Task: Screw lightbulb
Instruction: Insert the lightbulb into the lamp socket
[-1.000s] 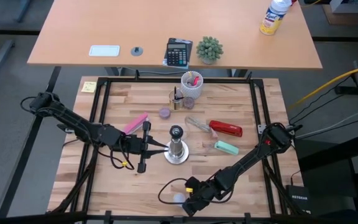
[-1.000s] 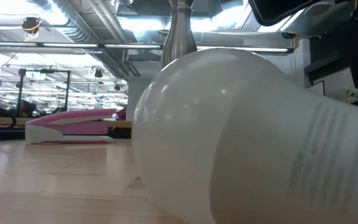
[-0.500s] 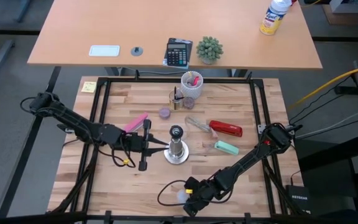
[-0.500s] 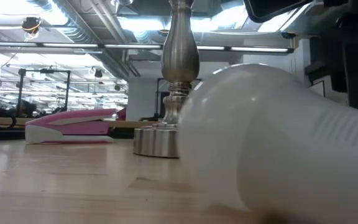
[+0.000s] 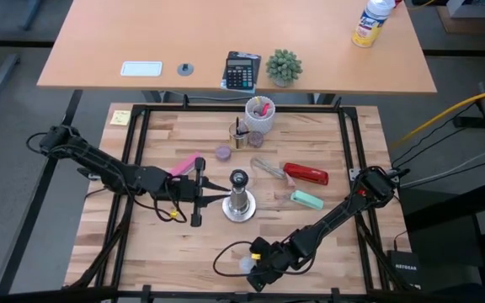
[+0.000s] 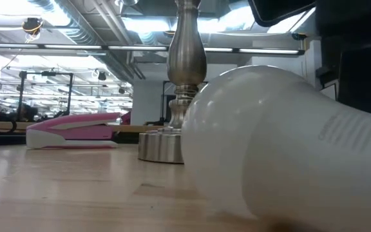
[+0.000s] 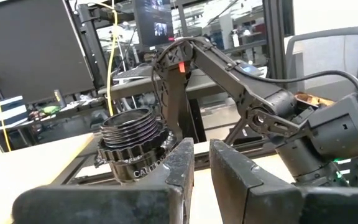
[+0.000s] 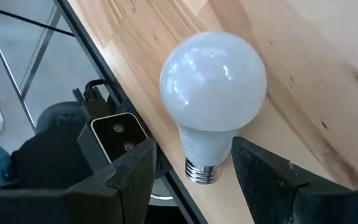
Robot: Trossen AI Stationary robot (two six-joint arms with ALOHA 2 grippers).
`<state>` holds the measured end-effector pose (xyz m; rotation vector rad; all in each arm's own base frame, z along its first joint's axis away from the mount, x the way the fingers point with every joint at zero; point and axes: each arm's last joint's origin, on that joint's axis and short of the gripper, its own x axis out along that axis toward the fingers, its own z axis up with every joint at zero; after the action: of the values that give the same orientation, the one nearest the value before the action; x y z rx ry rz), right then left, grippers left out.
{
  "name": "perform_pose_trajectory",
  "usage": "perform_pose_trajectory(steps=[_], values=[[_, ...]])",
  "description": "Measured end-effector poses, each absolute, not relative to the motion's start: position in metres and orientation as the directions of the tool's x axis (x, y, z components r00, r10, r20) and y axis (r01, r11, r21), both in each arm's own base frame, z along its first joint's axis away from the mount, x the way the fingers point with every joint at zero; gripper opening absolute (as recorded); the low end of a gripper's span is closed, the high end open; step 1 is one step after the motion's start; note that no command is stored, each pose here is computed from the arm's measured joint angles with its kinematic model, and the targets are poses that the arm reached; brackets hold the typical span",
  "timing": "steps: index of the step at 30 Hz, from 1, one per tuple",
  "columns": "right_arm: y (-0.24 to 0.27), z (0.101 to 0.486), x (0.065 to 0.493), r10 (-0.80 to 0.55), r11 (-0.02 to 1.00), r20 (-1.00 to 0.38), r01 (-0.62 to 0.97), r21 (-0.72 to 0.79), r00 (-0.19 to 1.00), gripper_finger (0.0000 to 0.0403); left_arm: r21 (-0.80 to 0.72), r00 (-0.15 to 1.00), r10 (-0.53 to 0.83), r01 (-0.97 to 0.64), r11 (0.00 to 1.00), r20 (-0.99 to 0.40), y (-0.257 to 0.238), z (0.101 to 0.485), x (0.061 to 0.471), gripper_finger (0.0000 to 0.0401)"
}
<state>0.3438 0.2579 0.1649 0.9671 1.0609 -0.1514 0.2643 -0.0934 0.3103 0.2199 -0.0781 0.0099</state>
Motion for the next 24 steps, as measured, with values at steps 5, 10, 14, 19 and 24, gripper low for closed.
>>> perform_pose_trajectory(steps=[5, 10, 14, 19, 24], values=[[0.258, 0.165, 0.344, 0.326, 0.559, -0.790, 0.568, 0.604, 0.519, 0.0216, 0.242, 0.997, 0.003, -0.022, 0.970, 0.078, -0.093, 0.310, 0.264, 0.0045], [0.259, 0.166, 0.345, 0.334, 0.554, -0.781, 0.560, 0.616, 0.529, 0.0216, 0.222, 0.997, 0.003, -0.020, 0.975, 0.078, -0.093, 0.310, 0.264, 0.0045], [0.259, 0.166, 0.344, 0.332, 0.557, -0.782, 0.559, 0.614, 0.527, 0.0215, 0.208, 0.997, 0.001, -0.017, 0.978, 0.077, -0.093, 0.310, 0.264, 0.0045], [0.259, 0.162, 0.345, 0.329, 0.568, -0.788, 0.558, 0.606, 0.521, 0.0189, 0.200, 0.997, 0.001, -0.017, 0.980, 0.077, -0.093, 0.310, 0.264, 0.0045], [0.264, 0.150, 0.350, 0.357, 0.562, -0.774, 0.542, 0.625, 0.522, 0.0157, 0.196, 0.997, 0.001, -0.016, 0.980, 0.076, -0.093, 0.310, 0.264, 0.0045]])
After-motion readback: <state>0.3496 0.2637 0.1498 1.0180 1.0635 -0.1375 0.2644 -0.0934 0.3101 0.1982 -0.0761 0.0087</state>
